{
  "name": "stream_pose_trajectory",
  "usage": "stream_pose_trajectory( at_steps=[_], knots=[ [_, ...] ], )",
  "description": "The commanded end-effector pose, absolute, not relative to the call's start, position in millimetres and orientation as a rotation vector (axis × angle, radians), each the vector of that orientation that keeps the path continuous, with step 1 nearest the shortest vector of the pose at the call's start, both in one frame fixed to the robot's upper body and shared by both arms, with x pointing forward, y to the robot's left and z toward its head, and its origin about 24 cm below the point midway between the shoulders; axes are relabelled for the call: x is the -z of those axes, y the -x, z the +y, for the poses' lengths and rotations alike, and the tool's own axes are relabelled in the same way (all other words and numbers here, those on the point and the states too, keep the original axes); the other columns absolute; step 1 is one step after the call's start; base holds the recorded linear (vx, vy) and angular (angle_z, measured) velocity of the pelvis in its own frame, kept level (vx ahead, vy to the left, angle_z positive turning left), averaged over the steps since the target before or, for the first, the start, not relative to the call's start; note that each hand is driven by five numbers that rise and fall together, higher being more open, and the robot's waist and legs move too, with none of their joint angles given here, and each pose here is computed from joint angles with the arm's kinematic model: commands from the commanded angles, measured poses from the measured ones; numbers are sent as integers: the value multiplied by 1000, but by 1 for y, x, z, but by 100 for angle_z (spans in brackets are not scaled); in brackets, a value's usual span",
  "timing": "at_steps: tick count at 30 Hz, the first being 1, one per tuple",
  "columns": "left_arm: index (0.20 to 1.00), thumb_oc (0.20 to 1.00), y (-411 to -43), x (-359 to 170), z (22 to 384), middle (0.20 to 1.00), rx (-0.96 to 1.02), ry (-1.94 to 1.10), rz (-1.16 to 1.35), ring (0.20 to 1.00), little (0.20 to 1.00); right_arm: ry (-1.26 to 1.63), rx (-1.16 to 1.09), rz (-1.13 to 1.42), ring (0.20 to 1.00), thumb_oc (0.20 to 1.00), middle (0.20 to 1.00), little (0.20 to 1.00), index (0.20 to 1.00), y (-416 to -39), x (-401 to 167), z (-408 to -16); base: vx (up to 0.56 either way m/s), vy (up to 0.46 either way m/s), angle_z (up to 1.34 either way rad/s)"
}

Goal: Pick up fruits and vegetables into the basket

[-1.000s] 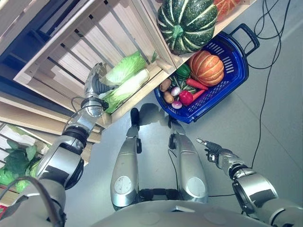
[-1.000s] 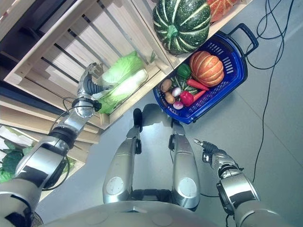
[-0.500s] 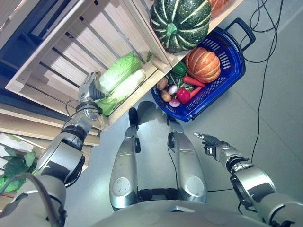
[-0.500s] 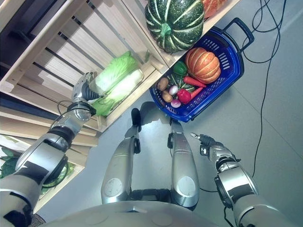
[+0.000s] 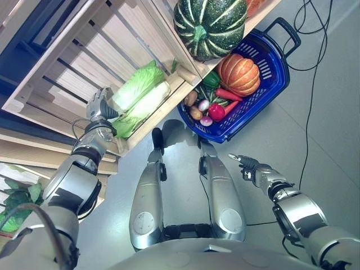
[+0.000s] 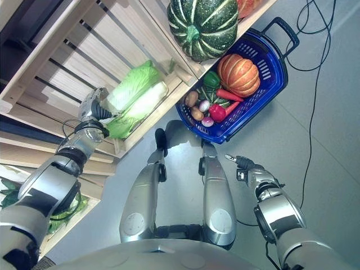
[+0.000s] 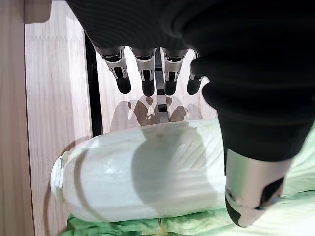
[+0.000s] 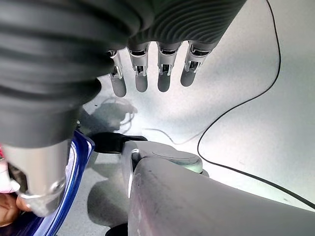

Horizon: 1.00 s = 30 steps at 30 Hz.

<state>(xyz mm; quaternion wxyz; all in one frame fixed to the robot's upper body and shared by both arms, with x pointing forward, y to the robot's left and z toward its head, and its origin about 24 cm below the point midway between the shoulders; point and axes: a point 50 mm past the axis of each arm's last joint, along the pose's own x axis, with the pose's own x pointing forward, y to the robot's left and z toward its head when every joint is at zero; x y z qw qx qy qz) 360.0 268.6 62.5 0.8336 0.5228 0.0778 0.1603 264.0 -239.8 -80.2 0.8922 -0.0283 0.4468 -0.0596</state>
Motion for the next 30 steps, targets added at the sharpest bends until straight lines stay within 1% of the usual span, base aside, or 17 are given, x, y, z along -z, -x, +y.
stream_pose_trajectory(
  at_steps=[1, 18, 30],
  knots=[
    [1000, 1000, -360, -70, 284, 1000, -383, -1124, 211, 1000, 1000, 114, 146, 990, 1000, 1000, 1000, 1000, 1000, -251, 86, -253, -4, 18, -7],
    [1000, 1000, -370, -76, 273, 1000, -245, -1147, 235, 1000, 1000, 128, 129, 979, 1000, 1000, 1000, 1000, 1000, -259, 81, -251, 0, 1, 0],
    [1000, 1000, -371, -75, 274, 1000, -211, -1167, 278, 1000, 1000, 130, 122, 973, 1000, 1000, 1000, 1000, 1000, -263, 79, -247, 0, 0, -1]
  ],
)
